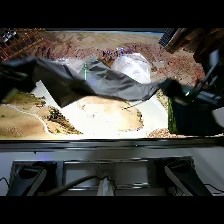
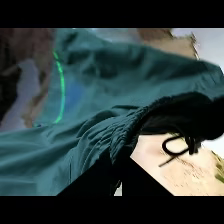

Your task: Fold the clothes and pants, and hang the long-sleeved shirts on hangers.

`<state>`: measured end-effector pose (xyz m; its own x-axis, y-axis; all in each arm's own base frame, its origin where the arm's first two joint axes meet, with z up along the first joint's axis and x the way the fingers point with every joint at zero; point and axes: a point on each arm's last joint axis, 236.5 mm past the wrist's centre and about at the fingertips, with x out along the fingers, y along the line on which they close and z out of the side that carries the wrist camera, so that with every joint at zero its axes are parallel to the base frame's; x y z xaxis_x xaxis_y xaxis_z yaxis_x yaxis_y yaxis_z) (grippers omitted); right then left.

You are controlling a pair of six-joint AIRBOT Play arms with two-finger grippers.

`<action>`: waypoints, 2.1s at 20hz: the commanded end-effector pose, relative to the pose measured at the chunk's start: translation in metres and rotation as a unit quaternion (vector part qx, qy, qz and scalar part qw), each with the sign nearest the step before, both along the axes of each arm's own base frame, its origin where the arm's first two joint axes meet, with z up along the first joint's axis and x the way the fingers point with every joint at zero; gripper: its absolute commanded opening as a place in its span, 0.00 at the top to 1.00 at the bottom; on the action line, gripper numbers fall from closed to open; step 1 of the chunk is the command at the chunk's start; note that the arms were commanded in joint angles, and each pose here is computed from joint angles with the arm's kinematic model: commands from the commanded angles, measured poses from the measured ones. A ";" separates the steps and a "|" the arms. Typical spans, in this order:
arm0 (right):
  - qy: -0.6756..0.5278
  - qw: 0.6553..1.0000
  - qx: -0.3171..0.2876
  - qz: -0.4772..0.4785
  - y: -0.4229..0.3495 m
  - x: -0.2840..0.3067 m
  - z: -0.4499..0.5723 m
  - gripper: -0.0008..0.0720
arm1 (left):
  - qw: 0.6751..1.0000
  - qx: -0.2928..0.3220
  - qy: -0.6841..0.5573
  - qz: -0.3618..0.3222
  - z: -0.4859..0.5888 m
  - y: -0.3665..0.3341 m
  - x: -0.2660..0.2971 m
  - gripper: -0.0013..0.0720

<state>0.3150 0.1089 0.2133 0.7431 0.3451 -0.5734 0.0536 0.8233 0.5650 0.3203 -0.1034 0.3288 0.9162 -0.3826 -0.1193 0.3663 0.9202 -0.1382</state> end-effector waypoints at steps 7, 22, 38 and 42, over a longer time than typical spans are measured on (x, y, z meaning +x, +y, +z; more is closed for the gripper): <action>-0.152 0.981 0.095 0.077 0.035 -0.047 0.184 0.93 | 0.963 0.036 -0.267 0.014 0.217 0.014 -0.090 0.97; -0.069 0.972 0.222 0.027 0.033 -0.104 0.220 0.93 | 0.956 0.092 -0.272 0.057 0.228 0.025 -0.042 0.98; 0.225 0.974 0.029 -0.020 0.049 0.159 -0.143 0.94 | 0.982 0.142 0.122 -0.023 -0.092 -0.010 0.150 0.98; 0.250 0.967 -0.048 -0.001 0.029 0.150 -0.176 0.94 | 0.973 0.165 0.158 -0.018 -0.133 0.001 0.122 0.98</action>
<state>0.4664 0.1520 0.0644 0.4093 0.3363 -0.8482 0.3342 0.8097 0.4823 0.4593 -0.1099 0.2301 0.8280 -0.3339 -0.4505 0.3930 0.9186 0.0414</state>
